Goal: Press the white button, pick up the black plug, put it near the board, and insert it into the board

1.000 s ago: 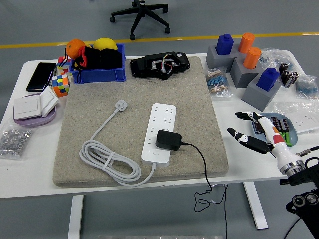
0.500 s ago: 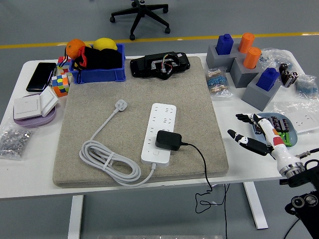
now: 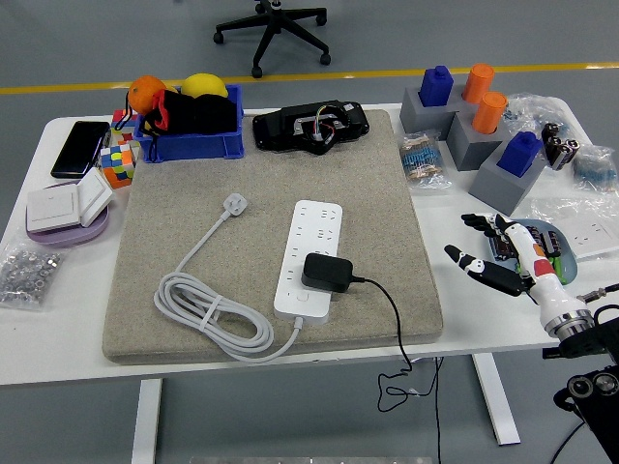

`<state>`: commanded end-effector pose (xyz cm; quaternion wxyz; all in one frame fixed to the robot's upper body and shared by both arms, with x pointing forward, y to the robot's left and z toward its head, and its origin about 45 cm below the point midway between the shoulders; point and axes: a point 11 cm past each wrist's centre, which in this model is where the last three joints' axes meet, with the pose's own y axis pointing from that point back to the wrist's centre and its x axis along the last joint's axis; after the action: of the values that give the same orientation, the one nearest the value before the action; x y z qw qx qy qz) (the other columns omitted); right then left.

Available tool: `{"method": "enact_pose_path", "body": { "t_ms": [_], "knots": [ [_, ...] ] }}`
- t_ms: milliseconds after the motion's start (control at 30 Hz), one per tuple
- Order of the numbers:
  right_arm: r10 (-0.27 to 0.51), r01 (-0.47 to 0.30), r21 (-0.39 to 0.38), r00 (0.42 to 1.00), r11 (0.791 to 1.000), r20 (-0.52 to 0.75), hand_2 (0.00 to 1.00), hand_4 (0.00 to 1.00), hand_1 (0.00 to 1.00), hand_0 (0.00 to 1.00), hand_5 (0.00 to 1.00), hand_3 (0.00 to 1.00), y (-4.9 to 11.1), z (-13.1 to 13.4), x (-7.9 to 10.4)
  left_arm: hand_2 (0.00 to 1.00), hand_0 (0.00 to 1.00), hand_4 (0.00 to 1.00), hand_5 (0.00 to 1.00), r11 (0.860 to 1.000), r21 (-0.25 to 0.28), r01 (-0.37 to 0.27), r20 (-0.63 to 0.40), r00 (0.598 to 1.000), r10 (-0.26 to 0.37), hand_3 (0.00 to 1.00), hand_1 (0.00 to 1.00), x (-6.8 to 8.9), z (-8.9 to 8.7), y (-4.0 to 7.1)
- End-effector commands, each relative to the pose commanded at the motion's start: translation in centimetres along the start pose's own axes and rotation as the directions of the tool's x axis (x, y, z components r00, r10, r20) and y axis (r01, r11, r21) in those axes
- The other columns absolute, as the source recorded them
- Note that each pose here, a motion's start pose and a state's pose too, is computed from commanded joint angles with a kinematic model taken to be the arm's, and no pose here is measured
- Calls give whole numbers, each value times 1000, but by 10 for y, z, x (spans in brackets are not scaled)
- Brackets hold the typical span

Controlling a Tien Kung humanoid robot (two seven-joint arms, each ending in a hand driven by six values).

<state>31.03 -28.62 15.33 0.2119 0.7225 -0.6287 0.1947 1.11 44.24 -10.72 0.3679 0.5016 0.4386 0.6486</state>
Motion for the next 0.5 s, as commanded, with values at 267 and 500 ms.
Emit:
{"method": "enact_pose_path", "body": {
  "t_ms": [267, 500],
  "knots": [
    [11, -11, 0, 1000, 1000, -2, 738, 884, 760, 808, 508, 734, -1, -1, 4, 515, 464, 608, 251, 1000, -2, -7, 1, 1000, 7, 568, 495, 1, 6, 0],
    [21, -21, -1, 1000, 1000, -1, 736, 879, 758, 808, 500, 725, -1, -1, 7, 516, 465, 608, 249, 1000, 9, 5, 4, 1000, -5, 568, 495, -5, 0, 0]
  ]
}}
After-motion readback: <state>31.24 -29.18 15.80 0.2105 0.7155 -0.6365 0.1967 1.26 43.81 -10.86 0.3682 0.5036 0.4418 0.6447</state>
